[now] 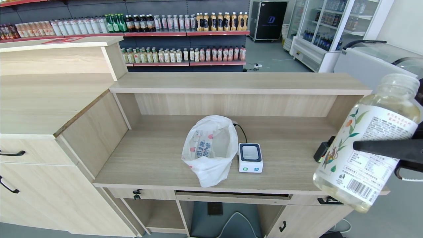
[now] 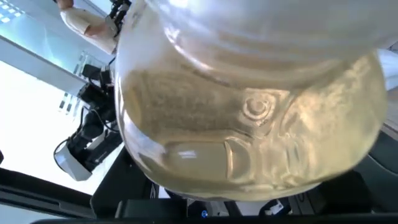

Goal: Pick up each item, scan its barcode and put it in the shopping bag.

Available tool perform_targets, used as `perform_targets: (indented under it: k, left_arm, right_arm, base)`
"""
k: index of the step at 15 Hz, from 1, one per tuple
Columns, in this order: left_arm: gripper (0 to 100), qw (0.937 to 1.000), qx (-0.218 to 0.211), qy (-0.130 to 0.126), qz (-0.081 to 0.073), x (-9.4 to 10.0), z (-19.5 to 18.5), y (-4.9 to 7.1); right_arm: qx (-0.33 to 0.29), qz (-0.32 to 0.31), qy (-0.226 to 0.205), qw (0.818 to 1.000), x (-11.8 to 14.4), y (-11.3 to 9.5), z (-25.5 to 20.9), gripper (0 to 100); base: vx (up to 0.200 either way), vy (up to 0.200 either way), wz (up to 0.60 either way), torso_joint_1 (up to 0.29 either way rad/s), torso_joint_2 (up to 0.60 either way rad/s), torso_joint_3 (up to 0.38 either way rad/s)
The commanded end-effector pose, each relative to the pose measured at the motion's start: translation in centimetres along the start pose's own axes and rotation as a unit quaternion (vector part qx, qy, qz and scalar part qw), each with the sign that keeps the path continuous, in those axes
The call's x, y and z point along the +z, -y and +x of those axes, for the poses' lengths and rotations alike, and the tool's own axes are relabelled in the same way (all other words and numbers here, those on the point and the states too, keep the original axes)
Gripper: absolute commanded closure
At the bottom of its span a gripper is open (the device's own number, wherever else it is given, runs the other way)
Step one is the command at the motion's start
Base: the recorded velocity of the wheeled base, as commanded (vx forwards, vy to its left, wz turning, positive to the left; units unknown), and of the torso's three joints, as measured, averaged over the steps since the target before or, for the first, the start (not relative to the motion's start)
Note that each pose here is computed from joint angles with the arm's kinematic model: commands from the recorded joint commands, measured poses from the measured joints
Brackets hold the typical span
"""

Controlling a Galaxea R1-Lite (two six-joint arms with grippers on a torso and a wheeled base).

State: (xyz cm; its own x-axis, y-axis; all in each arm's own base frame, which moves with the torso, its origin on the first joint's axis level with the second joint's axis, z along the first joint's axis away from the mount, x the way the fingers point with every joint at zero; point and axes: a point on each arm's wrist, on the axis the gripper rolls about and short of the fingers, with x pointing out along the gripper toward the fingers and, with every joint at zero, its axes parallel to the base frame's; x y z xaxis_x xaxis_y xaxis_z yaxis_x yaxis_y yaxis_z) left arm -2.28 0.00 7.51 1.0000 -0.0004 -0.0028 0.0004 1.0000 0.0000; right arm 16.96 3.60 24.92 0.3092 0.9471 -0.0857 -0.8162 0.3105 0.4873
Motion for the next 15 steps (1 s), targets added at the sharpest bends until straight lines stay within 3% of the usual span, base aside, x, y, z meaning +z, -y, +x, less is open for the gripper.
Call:
perform_targets:
  k: [1, 9, 15]
  left_arm:
    - [0, 1.0, 0.0, 0.0, 0.0, 0.0, 0.0, 0.0]
    - [0, 1.0, 0.0, 0.0, 0.0, 0.0, 0.0, 0.0]
    - [0, 1.0, 0.0, 0.001, 0.0, 0.0, 0.0, 0.0]
  right_arm:
    - [0.012, -0.013, -0.001, 1.0, -0.1, -1.0, 0.0, 100]
    - [0.087, -0.033, -0.031, 0.995, -0.5, -3.1, 1.5, 100]
    - [0.099, -0.034, -0.038, 0.994, -0.6, -3.3, 1.9, 100]
  base:
    - [0.0, 0.0, 0.0, 0.0, 0.0, 0.0]
    - [0.0, 0.0, 0.0, 0.0, 0.0, 0.0]
    - [0.0, 0.0, 0.0, 0.0, 0.0, 0.0]
